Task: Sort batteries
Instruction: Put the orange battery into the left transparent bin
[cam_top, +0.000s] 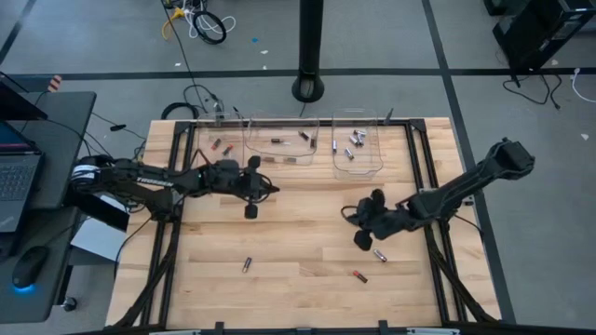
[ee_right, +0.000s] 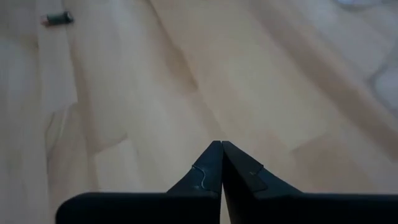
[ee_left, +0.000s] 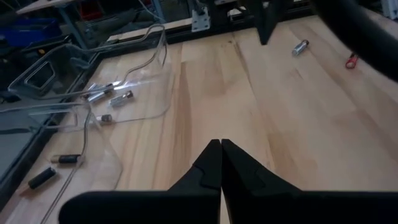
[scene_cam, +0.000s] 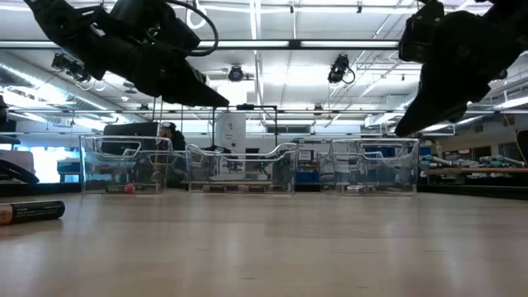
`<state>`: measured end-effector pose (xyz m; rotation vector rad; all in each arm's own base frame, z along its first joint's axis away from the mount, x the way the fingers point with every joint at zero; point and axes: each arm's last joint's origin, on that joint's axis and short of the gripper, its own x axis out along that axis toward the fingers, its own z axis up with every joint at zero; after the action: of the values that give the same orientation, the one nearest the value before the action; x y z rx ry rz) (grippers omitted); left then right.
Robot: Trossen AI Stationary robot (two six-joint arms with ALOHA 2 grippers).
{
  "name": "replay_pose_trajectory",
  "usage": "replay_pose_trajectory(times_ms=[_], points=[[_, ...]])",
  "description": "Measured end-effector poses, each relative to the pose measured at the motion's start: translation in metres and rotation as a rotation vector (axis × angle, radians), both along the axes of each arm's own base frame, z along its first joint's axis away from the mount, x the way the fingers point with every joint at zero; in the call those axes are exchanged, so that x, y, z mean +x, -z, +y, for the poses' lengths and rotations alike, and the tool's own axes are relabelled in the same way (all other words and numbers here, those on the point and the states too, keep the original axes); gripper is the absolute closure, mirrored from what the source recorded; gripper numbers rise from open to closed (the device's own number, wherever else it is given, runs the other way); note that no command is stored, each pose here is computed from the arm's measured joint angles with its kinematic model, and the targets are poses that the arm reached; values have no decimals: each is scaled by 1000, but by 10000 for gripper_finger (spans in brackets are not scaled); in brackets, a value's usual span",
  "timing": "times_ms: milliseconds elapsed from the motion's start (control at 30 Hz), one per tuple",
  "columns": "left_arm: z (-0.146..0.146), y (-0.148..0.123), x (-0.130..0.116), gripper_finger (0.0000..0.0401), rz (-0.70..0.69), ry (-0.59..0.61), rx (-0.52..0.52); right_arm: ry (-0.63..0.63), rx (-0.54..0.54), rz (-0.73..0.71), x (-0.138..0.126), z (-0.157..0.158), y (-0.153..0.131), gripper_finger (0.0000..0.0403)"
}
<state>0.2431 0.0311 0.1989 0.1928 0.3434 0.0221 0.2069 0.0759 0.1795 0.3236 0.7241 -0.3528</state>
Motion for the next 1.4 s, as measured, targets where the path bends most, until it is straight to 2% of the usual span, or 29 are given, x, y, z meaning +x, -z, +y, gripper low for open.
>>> replay_pose_trajectory(times_ms=[300,500,667,900,1067,1233,1400], points=[[-11,-2,2,391,-19,41,3,-48,41,154,24,44,-4,384],[-20,-2,2,390,-18,67,4,-65,226,291,29,78,2,365],[-27,-1,3,390,-16,75,11,-63,312,356,28,106,8,321],[-31,-1,3,389,-13,90,11,-31,287,461,19,131,23,245],[-31,-1,3,389,-11,89,13,-24,262,495,18,136,35,217],[-31,0,2,389,0,74,18,-14,236,538,17,135,43,220],[-30,0,2,389,3,39,6,-17,206,557,17,135,47,268]])
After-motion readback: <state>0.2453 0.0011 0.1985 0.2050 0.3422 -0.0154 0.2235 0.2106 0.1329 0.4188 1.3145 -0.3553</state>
